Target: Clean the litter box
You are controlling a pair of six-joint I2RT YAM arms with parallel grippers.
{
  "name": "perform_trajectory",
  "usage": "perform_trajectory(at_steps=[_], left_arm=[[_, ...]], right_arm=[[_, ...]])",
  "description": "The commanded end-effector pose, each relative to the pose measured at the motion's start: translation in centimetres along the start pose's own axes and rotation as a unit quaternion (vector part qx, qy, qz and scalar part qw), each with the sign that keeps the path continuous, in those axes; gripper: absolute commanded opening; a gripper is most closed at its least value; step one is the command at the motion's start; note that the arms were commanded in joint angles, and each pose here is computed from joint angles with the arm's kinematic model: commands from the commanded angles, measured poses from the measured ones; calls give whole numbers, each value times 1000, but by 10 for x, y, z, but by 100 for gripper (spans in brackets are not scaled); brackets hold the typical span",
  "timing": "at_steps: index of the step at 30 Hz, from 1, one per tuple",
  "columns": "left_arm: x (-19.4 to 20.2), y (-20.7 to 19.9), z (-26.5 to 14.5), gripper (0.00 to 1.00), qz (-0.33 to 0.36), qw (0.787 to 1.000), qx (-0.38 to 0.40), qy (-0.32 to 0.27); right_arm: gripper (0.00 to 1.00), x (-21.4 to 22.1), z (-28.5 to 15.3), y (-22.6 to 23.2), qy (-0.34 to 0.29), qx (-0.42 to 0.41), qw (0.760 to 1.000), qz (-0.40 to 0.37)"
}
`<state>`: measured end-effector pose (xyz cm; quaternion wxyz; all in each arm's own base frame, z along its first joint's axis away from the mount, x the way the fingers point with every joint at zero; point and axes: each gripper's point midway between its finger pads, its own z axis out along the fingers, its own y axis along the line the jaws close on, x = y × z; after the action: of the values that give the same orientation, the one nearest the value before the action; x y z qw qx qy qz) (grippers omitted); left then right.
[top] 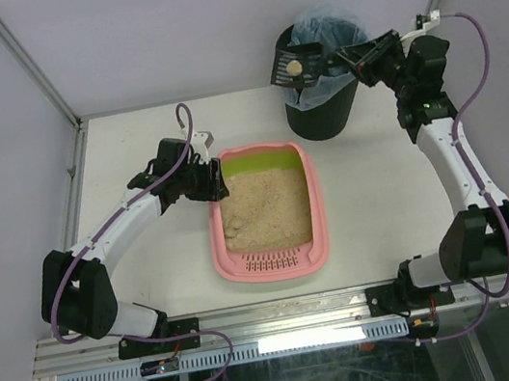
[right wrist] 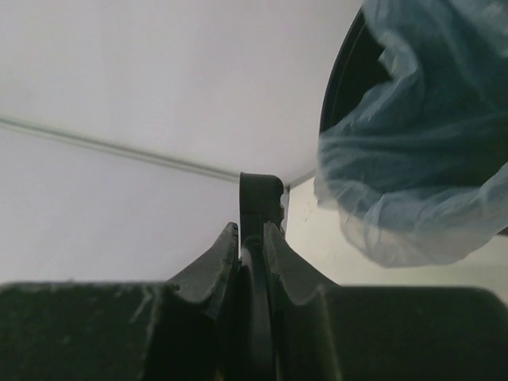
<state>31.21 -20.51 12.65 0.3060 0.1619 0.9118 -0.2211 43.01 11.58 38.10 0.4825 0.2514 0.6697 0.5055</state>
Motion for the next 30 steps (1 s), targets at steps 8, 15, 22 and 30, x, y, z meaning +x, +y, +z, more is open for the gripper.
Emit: perform_trajectory(at_steps=[8,15,22,30], left_arm=[[-4,-4,7,49,25,1000,7,-4],[-4,-5,8,49,24,1000,9,-4],[-5,-5,6,49,25,1000,8,-6],[-5,-4,7,49,25,1000,5,-5]], right_arm=[[0,-113,1,5,-180,75,954,-228],[0,-123,15,2,-185,113,887,-407],[0,-95,29,25,-208,175,744,-611],[0,-77,18,59,-250,185,655,-688]])
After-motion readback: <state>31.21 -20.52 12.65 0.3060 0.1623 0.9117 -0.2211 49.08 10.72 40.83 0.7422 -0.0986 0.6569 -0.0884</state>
